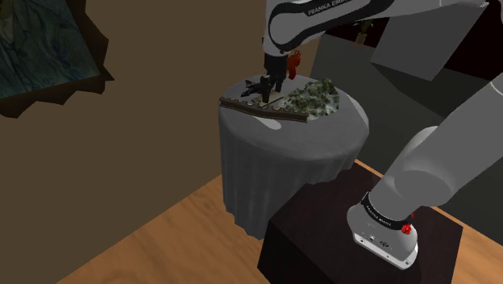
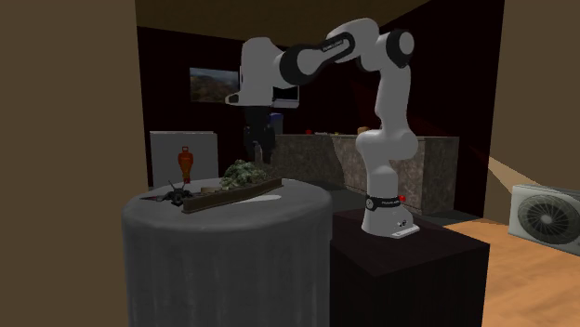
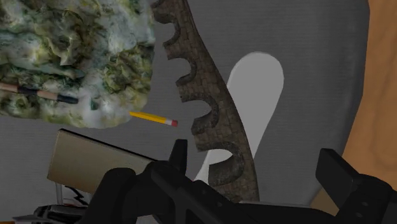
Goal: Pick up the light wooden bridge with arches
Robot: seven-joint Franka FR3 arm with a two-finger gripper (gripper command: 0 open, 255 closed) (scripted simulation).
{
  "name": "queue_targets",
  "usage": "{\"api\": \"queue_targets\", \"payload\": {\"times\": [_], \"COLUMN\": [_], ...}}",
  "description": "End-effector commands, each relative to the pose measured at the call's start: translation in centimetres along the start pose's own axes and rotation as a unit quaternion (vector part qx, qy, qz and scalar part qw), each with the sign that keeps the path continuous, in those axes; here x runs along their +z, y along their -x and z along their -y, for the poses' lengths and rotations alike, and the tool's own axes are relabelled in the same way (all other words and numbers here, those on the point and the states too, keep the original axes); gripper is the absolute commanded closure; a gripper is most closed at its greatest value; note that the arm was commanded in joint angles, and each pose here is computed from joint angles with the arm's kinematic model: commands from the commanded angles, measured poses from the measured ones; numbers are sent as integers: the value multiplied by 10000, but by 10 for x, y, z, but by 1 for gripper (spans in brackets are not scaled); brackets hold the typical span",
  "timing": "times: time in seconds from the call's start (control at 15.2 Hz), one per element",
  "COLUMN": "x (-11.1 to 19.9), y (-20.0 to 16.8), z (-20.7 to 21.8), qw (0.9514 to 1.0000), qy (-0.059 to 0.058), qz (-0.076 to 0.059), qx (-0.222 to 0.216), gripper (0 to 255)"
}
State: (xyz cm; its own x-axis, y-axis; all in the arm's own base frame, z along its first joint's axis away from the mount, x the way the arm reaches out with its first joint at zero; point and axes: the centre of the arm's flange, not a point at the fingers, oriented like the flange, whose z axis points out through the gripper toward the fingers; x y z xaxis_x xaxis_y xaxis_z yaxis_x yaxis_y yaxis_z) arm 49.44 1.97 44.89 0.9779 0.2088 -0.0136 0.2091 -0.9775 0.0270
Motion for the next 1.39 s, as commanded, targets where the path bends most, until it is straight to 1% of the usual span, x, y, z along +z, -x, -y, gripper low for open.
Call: {"api": "queue_targets", "payload": {"times": [0.0,0.13,0.59,0.79,0.86,1.32], "x": [15,30,67,70,70,69], "y": [-24,-47,-47,-47,-47,-47], "z": [1,2,3,3,3,4], "qw": [10000,9999,9999,9999,9999,9999], "qy": [-63,-125,-125,-125,-125,-125], "qz": [18,42,42,42,42,42], "qx": [-28,-55,-55,-55,-55,-55], "gripper": [0,0,0,0,255,255]}}
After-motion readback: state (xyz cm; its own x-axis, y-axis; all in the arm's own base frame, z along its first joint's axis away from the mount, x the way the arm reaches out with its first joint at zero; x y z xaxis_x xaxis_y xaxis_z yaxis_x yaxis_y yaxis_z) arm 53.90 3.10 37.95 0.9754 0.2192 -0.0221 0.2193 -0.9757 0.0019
